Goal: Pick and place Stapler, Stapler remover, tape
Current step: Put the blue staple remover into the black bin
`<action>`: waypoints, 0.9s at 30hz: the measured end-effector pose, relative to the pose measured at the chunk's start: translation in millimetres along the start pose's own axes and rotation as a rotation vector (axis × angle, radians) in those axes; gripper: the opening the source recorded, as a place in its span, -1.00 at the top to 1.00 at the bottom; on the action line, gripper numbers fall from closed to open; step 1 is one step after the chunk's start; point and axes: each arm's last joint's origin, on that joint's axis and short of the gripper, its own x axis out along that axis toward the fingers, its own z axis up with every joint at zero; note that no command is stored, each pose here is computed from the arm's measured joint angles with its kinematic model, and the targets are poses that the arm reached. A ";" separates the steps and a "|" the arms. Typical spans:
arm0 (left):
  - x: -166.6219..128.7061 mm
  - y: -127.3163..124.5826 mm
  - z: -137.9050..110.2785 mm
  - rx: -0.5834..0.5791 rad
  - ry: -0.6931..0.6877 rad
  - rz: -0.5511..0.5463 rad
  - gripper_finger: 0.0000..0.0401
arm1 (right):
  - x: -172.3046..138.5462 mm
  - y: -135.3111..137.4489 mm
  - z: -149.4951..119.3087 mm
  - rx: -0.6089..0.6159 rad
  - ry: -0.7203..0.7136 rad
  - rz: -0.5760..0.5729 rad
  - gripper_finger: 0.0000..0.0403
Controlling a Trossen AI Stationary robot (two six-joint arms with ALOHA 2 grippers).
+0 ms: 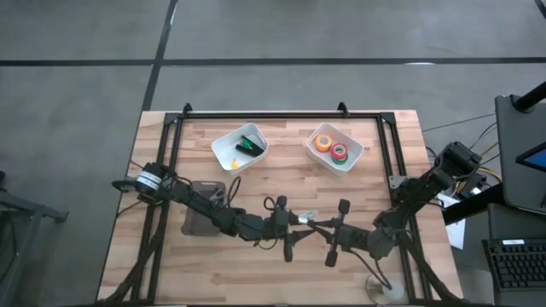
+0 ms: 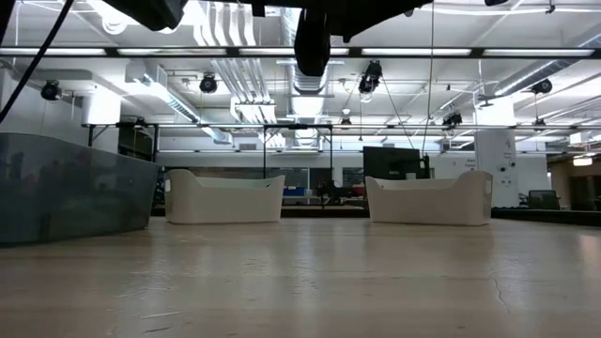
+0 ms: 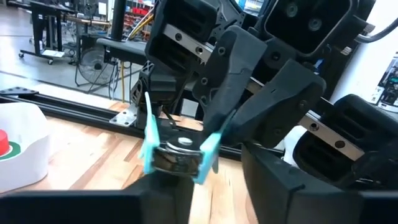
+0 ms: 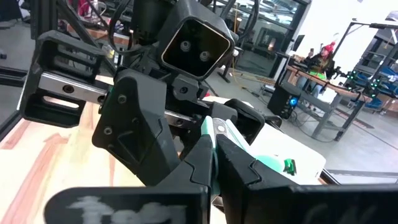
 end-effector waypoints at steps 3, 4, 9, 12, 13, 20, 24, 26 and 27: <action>-0.2 0.2 -0.5 0.001 0.002 -0.001 0.50 | 0.0 0.0 -0.1 -0.004 0.000 0.000 0.96; -0.3 0.3 -0.8 0.002 0.003 -0.001 0.56 | 0.0 0.0 -0.1 -0.004 0.001 0.000 0.96; -1.2 1.3 -2.8 0.012 0.011 0.002 0.87 | 0.0 0.2 -1.5 -0.006 0.009 0.001 0.96; -1.4 1.4 -3.2 0.014 0.013 0.001 0.96 | -0.2 0.4 -1.6 -0.006 0.008 0.006 0.96; -1.4 1.4 -3.2 0.014 0.013 0.001 0.95 | -0.3 0.4 -1.7 -0.006 0.008 0.006 0.96; -1.4 1.5 -3.3 0.020 0.014 0.003 0.97 | -0.2 0.4 -2.0 0.014 0.008 0.010 0.95; -1.7 1.0 -3.9 0.023 0.019 -0.001 0.96 | -0.2 1.5 -1.7 0.018 0.004 0.048 0.86; -1.5 1.5 -3.9 0.024 0.019 0.001 0.96 | -0.1 1.6 -1.3 0.019 0.003 0.050 0.78; -1.4 1.8 -3.9 0.024 0.019 0.003 0.96 | 0.1 1.5 -1.0 0.021 0.002 0.051 0.73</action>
